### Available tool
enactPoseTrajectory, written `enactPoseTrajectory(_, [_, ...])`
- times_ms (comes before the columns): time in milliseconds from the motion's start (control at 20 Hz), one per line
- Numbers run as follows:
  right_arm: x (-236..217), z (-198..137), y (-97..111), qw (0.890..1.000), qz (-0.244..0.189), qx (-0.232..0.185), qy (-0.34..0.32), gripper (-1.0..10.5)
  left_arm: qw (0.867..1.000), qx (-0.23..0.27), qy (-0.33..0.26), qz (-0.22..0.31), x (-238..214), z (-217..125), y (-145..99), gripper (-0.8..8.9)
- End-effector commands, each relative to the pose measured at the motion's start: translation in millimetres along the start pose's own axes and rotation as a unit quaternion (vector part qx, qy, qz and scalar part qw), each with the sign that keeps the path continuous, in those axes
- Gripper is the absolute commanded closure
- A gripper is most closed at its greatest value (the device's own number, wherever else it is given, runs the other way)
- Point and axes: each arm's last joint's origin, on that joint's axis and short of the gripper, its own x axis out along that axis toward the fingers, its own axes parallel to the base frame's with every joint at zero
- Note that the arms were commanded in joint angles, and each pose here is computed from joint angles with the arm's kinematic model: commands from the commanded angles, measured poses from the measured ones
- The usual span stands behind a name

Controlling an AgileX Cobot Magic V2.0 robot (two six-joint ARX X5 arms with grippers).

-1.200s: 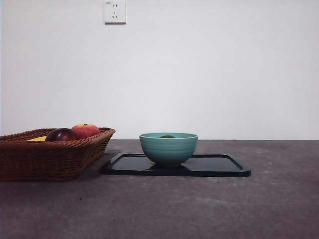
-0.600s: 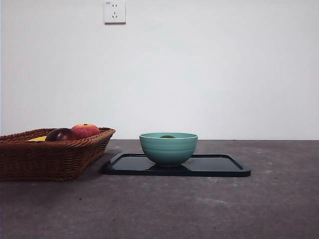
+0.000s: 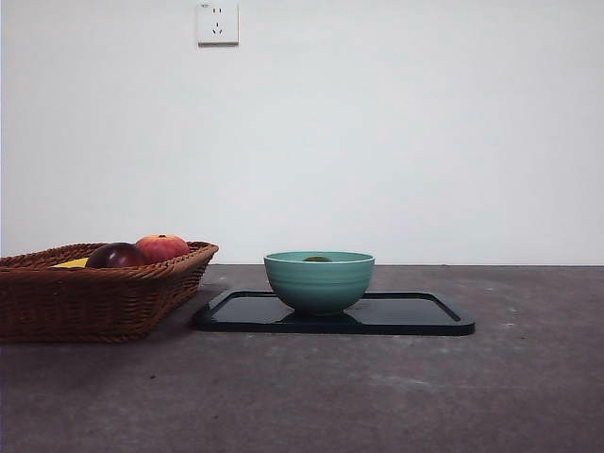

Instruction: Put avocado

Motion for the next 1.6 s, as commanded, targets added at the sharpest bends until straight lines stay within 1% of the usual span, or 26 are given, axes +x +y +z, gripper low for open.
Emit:
enactPoseTrajectory(50, [-1, 3, 1, 1.000, 0.005, 0.003, -0.005, 9.1, 1.000, -0.001, -0.009, -0.004, -2, 3, -1, 7.88])
enactPoseTrajectory(400, [-1, 3, 1, 1.000, 0.005, 0.003, -0.005, 9.1, 1.000, 0.000, -0.013, 0.001, -2, 4, 0, 7.88])
enactPoseTrajectory(500, [-1, 3, 1, 1.000, 0.005, 0.003, -0.005, 9.1, 0.999, -0.008, -0.042, 0.022, -2, 9, 0, 7.88])
enactPoseTrajectory(600, [-1, 3, 1, 1.000, 0.005, 0.003, -0.005, 9.1, 0.996, -0.009, -0.086, 0.039, -1, 17, 1, 7.88])
enactPoseTrajectory(750, [-1, 3, 1, 1.000, 0.005, 0.003, -0.005, 9.1, 0.986, 0.011, -0.139, 0.090, 7, 19, 7, 7.88])
enactPoseTrajectory(850, [-1, 3, 1, 1.000, 0.005, 0.003, -0.005, 9.1, 0.978, -0.006, -0.154, 0.142, 20, 7, 16, 7.88])
enactPoseTrajectory(950, [-1, 3, 1, 1.000, 0.005, 0.003, -0.005, 9.1, 0.967, -0.026, -0.163, 0.193, 33, -16, 28, 7.88])
enactPoseTrajectory(1100, [-1, 3, 1, 1.000, 0.005, 0.003, -0.005, 9.1, 0.953, -0.043, -0.190, 0.233, 47, -54, 41, 7.88])
enactPoseTrajectory(1250, [-1, 3, 1, 1.000, 0.005, 0.003, -0.005, 9.1, 0.932, -0.061, -0.220, 0.282, 56, -88, 51, 7.88])
enactPoseTrajectory(1300, [-1, 3, 1, 1.000, 0.005, 0.003, -0.005, 9.1, 0.926, -0.066, -0.230, 0.291, 60, -98, 52, 7.88])
enactPoseTrajectory(1400, [-1, 3, 1, 1.000, 0.005, 0.003, -0.005, 9.1, 0.920, -0.068, -0.246, 0.298, 67, -114, 55, 7.88])
enactPoseTrajectory(1450, [-1, 3, 1, 1.000, 0.005, 0.003, -0.005, 9.1, 0.916, -0.076, -0.252, 0.304, 71, -122, 57, 7.88])
enactPoseTrajectory(1600, [-1, 3, 1, 1.000, 0.005, 0.003, -0.005, 9.1, 0.906, -0.105, -0.250, 0.326, 80, -144, 63, 7.88])
